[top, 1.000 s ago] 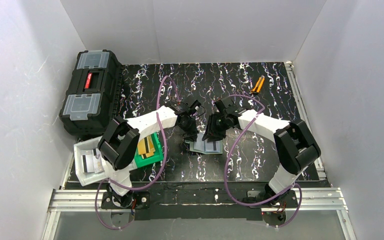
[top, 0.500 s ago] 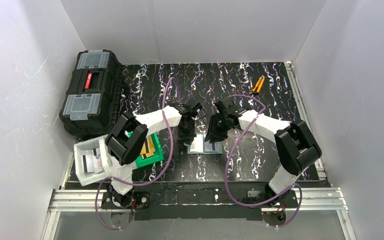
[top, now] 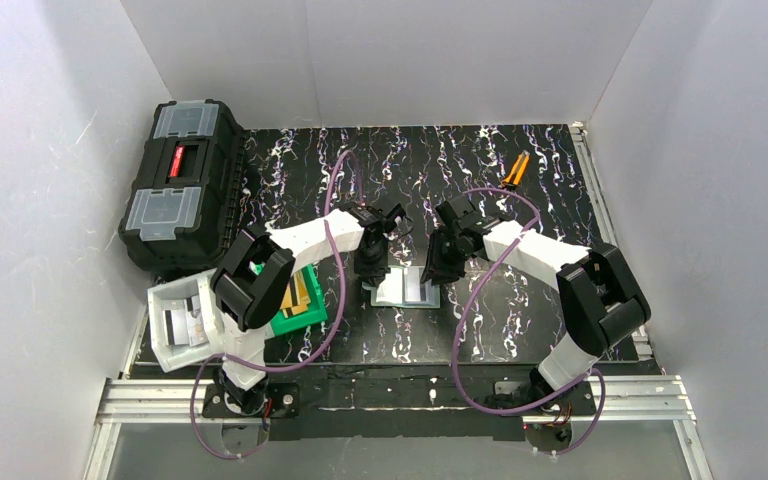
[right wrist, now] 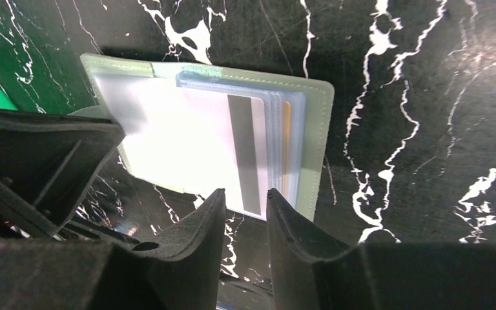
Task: Take the credit cards out of the card holder
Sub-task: Open the card holder at the center of the board.
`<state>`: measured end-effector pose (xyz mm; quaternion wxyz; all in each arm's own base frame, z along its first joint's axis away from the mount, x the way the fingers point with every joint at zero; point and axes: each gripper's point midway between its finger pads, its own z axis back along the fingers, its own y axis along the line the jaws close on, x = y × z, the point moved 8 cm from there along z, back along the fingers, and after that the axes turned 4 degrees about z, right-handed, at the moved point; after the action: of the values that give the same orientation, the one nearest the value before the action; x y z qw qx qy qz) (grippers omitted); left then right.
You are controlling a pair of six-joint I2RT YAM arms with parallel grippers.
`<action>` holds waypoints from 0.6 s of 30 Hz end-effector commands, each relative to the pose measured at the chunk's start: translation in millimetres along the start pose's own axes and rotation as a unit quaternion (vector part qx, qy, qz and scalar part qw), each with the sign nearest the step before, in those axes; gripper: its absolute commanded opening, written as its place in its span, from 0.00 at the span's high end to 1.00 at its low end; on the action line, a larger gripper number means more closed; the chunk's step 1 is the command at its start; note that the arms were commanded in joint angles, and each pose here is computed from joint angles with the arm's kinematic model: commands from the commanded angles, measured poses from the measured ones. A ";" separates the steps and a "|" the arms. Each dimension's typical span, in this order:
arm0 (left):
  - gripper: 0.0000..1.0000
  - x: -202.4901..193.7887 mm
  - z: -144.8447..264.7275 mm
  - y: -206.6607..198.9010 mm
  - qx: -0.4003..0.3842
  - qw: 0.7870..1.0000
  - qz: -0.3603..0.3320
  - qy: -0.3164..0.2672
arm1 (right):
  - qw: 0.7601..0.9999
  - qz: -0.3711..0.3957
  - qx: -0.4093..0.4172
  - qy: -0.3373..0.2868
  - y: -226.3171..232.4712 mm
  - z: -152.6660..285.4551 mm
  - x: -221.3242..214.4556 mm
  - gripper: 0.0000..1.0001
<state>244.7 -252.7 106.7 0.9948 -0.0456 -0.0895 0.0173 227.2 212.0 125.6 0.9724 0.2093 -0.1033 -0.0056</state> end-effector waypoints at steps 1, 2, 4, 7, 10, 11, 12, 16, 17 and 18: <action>0.87 14.2 45.5 1.6 -0.008 0.999 -0.017 -0.050 | 1.000 0.016 -0.019 -0.019 -6.3 10.1 0.6 0.63; 0.87 15.4 49.0 0.9 -0.011 0.998 -0.020 -0.054 | 1.000 0.016 -0.019 -0.019 -6.3 10.1 0.5 0.63; 0.85 18.6 56.4 -1.2 -0.020 0.998 -0.024 -0.063 | 1.000 0.016 -0.019 -0.017 -6.8 8.9 0.0 0.63; 0.83 21.8 65.1 -5.3 -0.035 0.997 -0.031 -0.066 | 1.000 0.017 -0.018 -0.014 -7.1 7.1 -0.1 0.63; 0.81 25.0 75.2 -8.4 -0.046 0.996 -0.034 -0.075 | 1.000 0.018 -0.018 -0.012 -7.1 6.3 -0.3 0.63; 0.81 26.6 79.8 -10.2 -0.052 0.995 -0.035 -0.079 | 1.000 0.018 -0.018 -0.011 -7.3 6.0 -0.5 0.63; 0.80 28.1 84.4 -11.4 -0.057 0.994 -0.037 -0.084 | 1.000 0.018 -0.018 -0.010 -7.4 5.6 -0.7 0.63; 0.78 30.0 101.6 -18.6 -0.070 0.992 -0.048 -0.097 | 1.000 0.018 -0.016 -0.009 -6.9 5.2 -0.6 0.63; 0.77 29.2 104.2 -21.6 -0.078 0.991 -0.051 -0.096 | 1.000 0.019 -0.016 -0.009 -7.0 4.9 -0.5 0.63; 0.77 27.8 105.2 -25.6 -0.089 0.991 -0.052 -0.091 | 1.000 0.018 -0.016 -0.008 -7.1 4.8 -0.7 0.63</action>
<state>262.9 -263.9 179.2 0.9823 -0.0907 -0.1626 -0.0197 227.6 206.7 126.9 0.9742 0.1954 -0.1132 0.0018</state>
